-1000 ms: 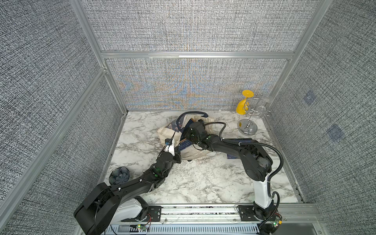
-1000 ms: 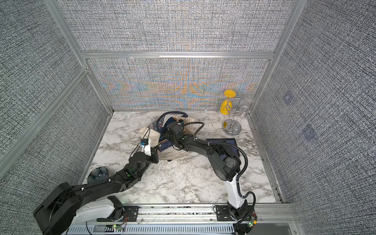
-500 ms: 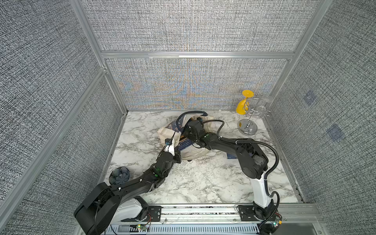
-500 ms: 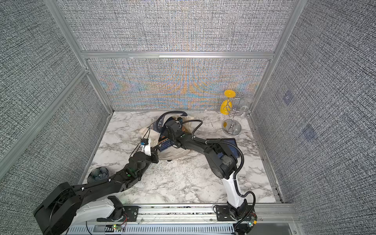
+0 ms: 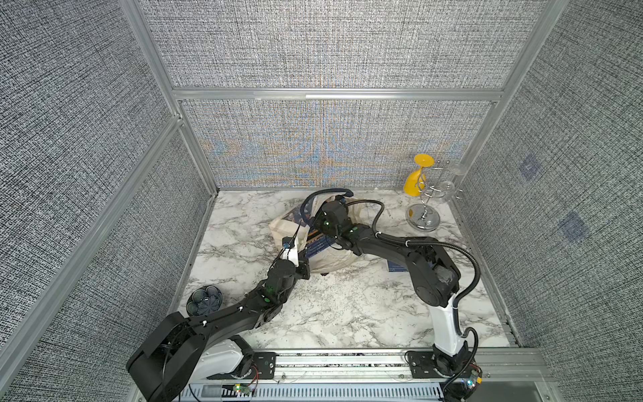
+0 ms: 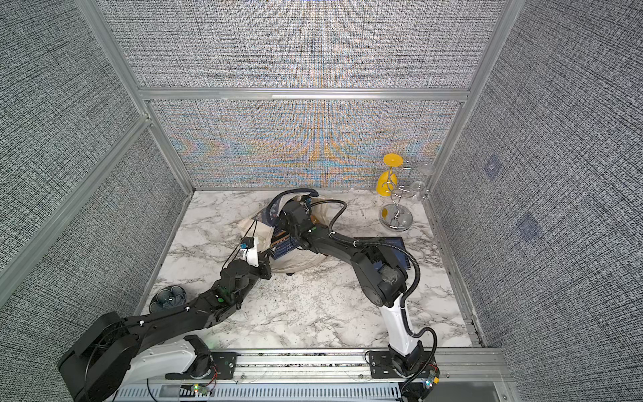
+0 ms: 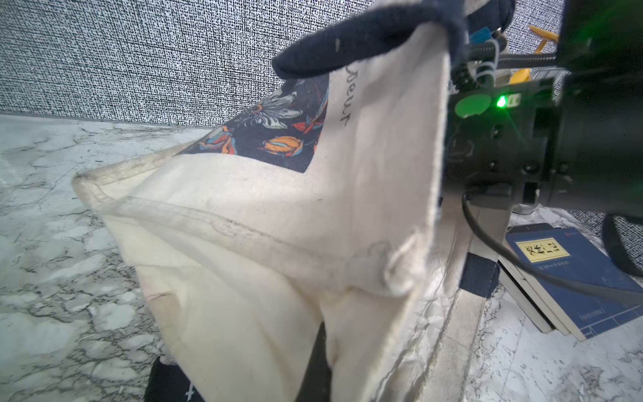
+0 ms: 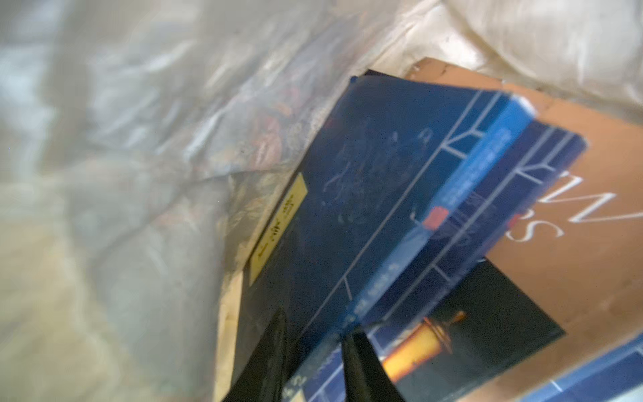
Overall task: Take out the books from the canvas bag
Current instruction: Pick up the book from the canvas bag, then place the book on the book, then pick up the book from the canvas bag.
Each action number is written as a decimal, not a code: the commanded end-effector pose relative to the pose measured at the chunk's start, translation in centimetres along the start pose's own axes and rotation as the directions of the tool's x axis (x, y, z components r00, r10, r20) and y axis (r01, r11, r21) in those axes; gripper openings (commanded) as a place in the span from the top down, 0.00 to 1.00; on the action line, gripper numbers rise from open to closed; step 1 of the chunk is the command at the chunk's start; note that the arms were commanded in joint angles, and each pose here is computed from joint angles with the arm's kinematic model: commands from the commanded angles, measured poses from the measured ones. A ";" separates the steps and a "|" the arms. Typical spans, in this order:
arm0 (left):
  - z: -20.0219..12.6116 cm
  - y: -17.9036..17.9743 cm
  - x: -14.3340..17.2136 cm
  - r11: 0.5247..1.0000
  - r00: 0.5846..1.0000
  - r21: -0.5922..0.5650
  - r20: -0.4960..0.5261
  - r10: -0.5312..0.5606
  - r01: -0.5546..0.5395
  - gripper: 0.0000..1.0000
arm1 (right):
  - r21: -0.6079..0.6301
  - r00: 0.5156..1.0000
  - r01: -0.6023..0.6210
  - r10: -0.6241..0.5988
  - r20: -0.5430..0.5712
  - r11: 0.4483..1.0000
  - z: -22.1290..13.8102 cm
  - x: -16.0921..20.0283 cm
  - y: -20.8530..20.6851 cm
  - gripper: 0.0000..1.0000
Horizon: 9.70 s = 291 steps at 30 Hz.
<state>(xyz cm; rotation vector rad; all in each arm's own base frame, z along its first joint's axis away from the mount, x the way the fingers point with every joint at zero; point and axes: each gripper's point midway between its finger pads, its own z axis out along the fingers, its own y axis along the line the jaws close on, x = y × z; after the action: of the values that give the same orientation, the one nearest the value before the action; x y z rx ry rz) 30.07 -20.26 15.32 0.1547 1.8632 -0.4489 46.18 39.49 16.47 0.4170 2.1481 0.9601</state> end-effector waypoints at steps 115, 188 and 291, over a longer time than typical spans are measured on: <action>0.5 -0.1 -0.5 1.000 1.000 -0.013 0.015 -0.018 0.018 1.00 | 0.202 0.703 -0.617 0.418 0.575 0.761 -25.2 -4.2 -30.7 0.98; 0.1 -0.8 -0.9 0.999 1.000 0.031 0.025 0.007 -0.008 1.00 | -0.014 0.981 -0.156 0.153 -0.119 0.988 -4.6 3.3 -5.6 0.26; 0.5 -0.8 -0.6 1.000 1.000 0.029 0.015 0.010 -0.011 1.00 | -0.135 0.974 -0.226 0.224 -0.029 0.965 -1.7 2.4 -5.0 0.62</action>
<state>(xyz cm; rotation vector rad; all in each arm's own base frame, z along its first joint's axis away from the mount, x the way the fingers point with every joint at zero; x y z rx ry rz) 30.19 -20.68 14.72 0.1883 1.8837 -0.4374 42.79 35.80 10.68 0.6219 2.1234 1.1679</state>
